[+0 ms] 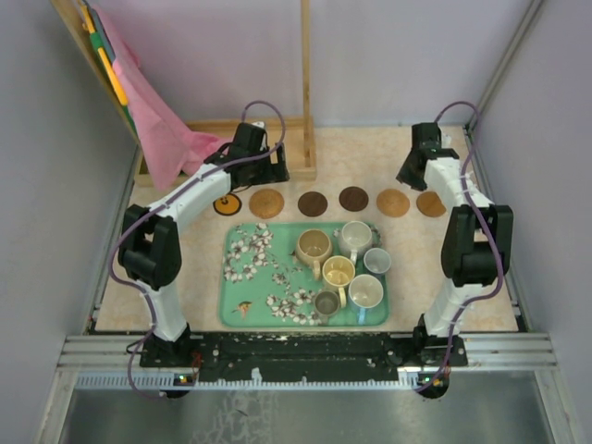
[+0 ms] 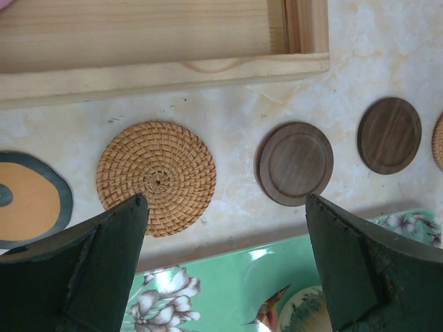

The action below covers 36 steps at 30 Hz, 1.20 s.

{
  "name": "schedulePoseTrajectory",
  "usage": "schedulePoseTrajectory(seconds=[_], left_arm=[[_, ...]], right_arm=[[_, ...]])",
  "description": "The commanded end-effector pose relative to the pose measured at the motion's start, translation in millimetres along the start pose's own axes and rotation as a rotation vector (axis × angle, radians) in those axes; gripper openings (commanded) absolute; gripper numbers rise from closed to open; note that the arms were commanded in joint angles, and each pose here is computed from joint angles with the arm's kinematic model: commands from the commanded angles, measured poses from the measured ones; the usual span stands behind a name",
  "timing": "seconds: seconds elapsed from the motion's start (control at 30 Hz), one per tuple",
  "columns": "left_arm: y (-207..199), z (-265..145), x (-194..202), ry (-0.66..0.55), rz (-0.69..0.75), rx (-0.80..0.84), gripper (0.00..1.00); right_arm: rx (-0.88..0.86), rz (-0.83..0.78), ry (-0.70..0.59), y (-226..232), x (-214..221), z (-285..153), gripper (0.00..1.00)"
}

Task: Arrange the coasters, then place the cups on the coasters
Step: Move the coaster to the center of the board.

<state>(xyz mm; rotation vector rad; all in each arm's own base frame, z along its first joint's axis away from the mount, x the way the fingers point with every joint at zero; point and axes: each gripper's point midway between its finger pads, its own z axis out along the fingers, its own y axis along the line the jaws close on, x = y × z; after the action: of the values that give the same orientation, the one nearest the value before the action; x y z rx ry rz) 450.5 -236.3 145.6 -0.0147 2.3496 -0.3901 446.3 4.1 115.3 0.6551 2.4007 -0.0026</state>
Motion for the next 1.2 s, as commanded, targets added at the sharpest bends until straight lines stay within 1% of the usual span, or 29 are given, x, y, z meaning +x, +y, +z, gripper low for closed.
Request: schedulePoseTrajectory(seconds=[0.0, 0.23, 0.47, 0.7, 0.77, 0.93, 1.03, 1.17], left_arm=[[7.4, -7.7, 3.9, 0.005, 0.061, -0.017, 1.0], [6.0, -10.4, 9.9, -0.002, 0.074, 0.014, 1.0], [17.7, -2.2, 16.5, 0.007, 0.123, -0.028, 1.0], [25.2, 11.9, 34.1, 0.072, 0.148, -0.056, 0.99], [23.3, 16.1, 39.8, 0.087, 0.164, -0.051, 0.97], [6.3, 25.0, 47.0, 0.087, 0.235, -0.071, 0.98], [-2.6, 30.3, 52.3, 0.103, 0.236, -0.043, 0.98], [-17.3, 35.4, 51.8, 0.091, 0.298, -0.034, 0.98]], right_arm=[[0.04, 0.011, -0.036, -7.1, -7.3, -4.7, 0.36], [0.057, -0.021, -0.029, -11.3, -7.5, -7.1, 0.36], [0.016, -0.028, -0.018, -5.9, 0.3, 0.7, 0.36], [0.042, -0.041, 0.033, -12.4, 19.1, 18.1, 0.36], [0.047, -0.041, 0.039, -13.4, 21.5, 20.2, 0.36], [0.046, -0.047, 0.04, -12.2, 20.1, 20.2, 0.36], [0.03, -0.054, 0.028, -8.3, 17.2, 18.4, 0.36], [0.035, -0.054, 0.041, -8.8, 19.9, 20.7, 0.36]])
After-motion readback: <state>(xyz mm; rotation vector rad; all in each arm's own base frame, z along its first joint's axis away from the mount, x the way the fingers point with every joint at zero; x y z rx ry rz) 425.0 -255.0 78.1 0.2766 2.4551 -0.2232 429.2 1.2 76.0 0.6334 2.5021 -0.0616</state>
